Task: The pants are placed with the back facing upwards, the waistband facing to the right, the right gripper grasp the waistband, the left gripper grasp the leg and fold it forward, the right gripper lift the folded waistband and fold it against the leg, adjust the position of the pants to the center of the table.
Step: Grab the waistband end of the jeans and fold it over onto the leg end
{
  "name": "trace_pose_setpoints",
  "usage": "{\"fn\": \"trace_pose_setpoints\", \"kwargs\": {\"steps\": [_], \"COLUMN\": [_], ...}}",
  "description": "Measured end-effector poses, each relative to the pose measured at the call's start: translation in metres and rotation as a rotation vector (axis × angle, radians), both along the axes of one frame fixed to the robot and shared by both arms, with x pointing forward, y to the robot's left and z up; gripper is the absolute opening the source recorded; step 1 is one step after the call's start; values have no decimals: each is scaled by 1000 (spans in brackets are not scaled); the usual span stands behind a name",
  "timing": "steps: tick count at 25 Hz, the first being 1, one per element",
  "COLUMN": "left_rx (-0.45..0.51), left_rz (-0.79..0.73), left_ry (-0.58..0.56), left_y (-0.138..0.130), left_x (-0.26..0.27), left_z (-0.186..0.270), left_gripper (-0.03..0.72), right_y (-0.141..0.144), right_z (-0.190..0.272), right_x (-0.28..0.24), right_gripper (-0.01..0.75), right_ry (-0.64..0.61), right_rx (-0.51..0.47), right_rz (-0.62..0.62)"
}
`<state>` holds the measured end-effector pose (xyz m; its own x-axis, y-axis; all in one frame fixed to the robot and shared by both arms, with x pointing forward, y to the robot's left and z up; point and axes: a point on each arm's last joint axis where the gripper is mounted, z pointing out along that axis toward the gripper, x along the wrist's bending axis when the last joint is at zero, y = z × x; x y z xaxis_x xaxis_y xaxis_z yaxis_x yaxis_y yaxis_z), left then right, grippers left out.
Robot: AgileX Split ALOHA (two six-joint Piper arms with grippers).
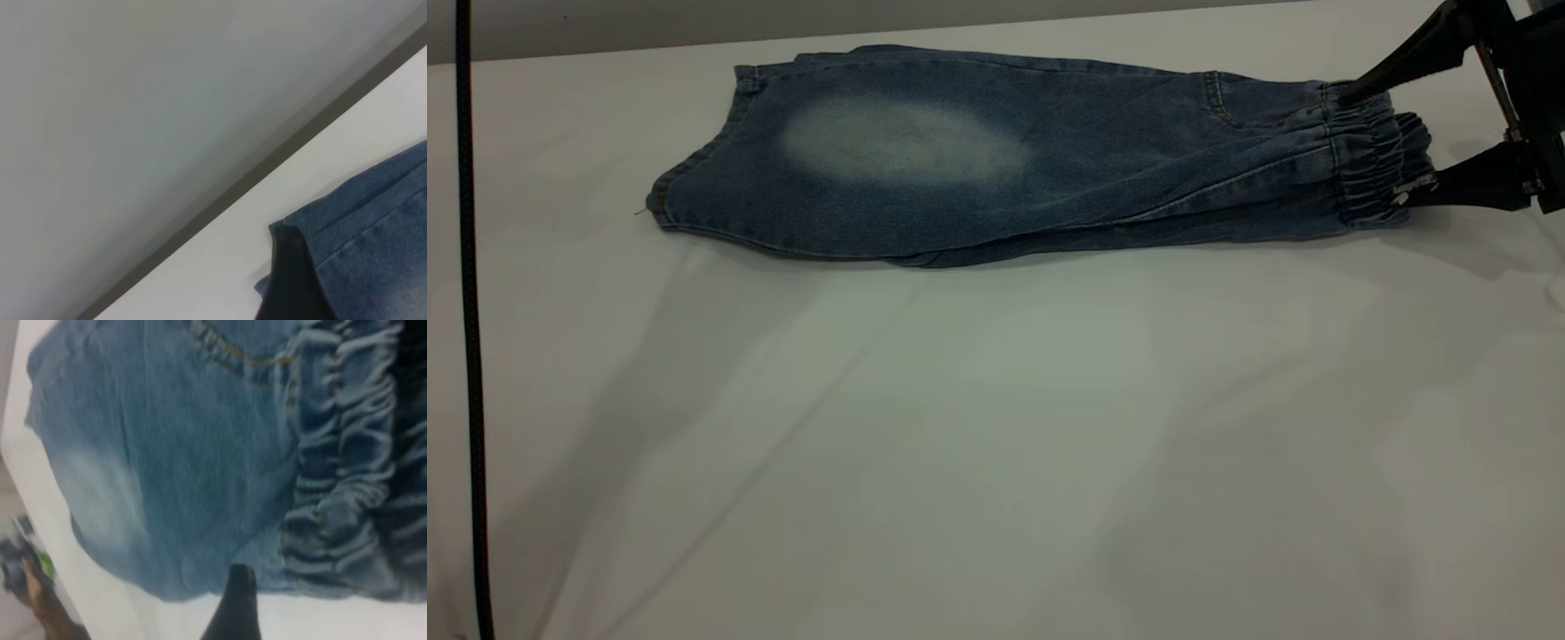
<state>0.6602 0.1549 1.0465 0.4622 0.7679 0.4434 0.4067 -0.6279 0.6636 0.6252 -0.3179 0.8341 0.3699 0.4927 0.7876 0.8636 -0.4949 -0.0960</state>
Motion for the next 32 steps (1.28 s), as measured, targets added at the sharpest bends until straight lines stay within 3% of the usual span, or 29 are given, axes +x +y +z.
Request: {"fn": "trace_pose_setpoints", "kwargs": {"steps": [12, 18, 25, 32], "left_rx": [1, 1, 3, 20], "left_rz": [-16, -17, -30, -48], "left_ry": [2, 2, 1, -1], "left_y": [-7, -8, -12, -15], "left_x": [-3, -3, -5, -5], "left_z": [0, 0, 0, 0], "left_gripper": [434, 434, 434, 434], "right_y": [-4, -8, -6, 4], "right_z": [-4, -10, -15, -13], "right_x": [2, 0, 2, 10], "right_gripper": [594, 593, 593, 591], "right_ry": [170, 200, 204, 131], "right_rx": [23, -36, -46, -47], "right_rz": [-178, -199, -217, -242]}}
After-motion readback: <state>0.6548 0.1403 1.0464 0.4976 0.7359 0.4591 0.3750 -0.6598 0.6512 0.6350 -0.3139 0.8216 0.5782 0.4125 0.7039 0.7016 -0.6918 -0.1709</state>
